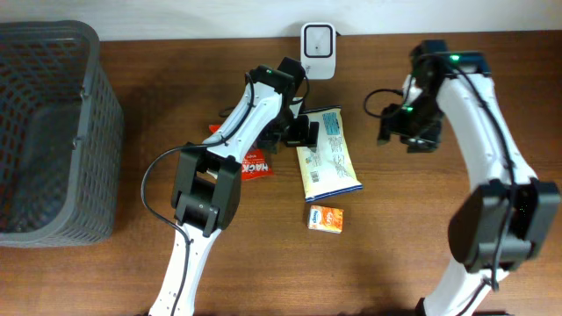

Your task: Scan the item barcode

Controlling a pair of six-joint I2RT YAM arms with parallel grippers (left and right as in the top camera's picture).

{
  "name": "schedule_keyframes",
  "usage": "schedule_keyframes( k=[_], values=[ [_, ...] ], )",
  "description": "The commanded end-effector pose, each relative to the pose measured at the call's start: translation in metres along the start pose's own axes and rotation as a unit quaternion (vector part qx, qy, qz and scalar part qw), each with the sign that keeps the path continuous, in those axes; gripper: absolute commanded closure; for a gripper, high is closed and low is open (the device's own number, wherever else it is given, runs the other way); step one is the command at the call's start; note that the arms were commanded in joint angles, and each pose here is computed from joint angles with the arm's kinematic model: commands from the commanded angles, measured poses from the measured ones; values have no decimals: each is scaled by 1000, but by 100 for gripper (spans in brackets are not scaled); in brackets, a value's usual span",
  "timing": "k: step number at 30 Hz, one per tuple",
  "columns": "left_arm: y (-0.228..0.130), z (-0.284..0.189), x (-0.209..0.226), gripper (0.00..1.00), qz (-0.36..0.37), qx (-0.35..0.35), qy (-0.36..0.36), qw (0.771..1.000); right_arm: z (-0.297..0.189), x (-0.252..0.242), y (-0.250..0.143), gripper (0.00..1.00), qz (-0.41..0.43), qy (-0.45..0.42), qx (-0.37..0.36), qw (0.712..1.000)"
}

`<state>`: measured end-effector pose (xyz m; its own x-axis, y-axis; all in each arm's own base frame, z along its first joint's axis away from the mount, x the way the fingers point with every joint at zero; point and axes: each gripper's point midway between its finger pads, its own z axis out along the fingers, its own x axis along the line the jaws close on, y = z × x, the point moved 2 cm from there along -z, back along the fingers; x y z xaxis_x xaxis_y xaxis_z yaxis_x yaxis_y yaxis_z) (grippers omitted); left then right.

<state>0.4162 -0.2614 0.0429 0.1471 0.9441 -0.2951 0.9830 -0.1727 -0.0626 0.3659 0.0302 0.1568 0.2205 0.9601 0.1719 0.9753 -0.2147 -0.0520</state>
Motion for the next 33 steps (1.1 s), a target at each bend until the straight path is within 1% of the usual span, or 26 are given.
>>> schedule_keyframes(
  k=[1,2,5,6,7,9,10,13,14,16,17,19,23,26,29,33],
  values=[
    [-3,9,-10,1,19,10,-49,999,-44,-11,-13,30,5,1,-42,999],
    [-2,12,-11,1,19,9,-55,998,-50,-13,-18,29,6,1,-45,999],
    [-2,24,-18,11,24,10,-92,995,-66,-11,-32,28,-11,2,-55,998],
    [-3,27,-21,15,25,12,-106,994,-68,-10,-35,28,-15,3,-55,998],
    [-3,28,-23,23,26,13,-114,993,-69,-10,-36,28,-15,3,-55,998],
    [-5,32,-27,35,30,14,-128,991,-69,-10,-39,28,-14,2,-51,999],
    [-5,33,-28,40,31,15,-130,991,-69,-11,-39,28,-13,1,-49,999],
    [-7,35,-34,49,38,14,-129,991,-65,-12,-41,28,-12,0,-43,999],
    [-7,36,-35,55,41,13,-130,991,-64,-12,-41,28,-12,0,-41,999],
    [-4,38,-36,80,45,4,-117,992,-62,-13,-43,28,-11,-1,-35,999],
    [-3,39,-33,100,45,0,-104,994,-62,-13,-45,28,-11,-2,-32,999],
    [-3,40,-23,100,22,-1,-74,997,-61,-13,-47,28,-11,-3,-27,1000],
    [-5,28,-13,100,-3,12,-65,998,-61,-14,-48,28,-20,-3,-25,999],
    [1,-1,-9,100,-14,7,-63,998,-61,-14,-47,28,-20,-3,-25,999],
    [8,-34,-8,100,-13,-18,-40,999,-61,-14,-47,27,-21,-3,-26,999],
    [15,-84,0,100,-8,-71,33,997,-61,-14,-47,27,-36,-4,-25,999]
  ],
)
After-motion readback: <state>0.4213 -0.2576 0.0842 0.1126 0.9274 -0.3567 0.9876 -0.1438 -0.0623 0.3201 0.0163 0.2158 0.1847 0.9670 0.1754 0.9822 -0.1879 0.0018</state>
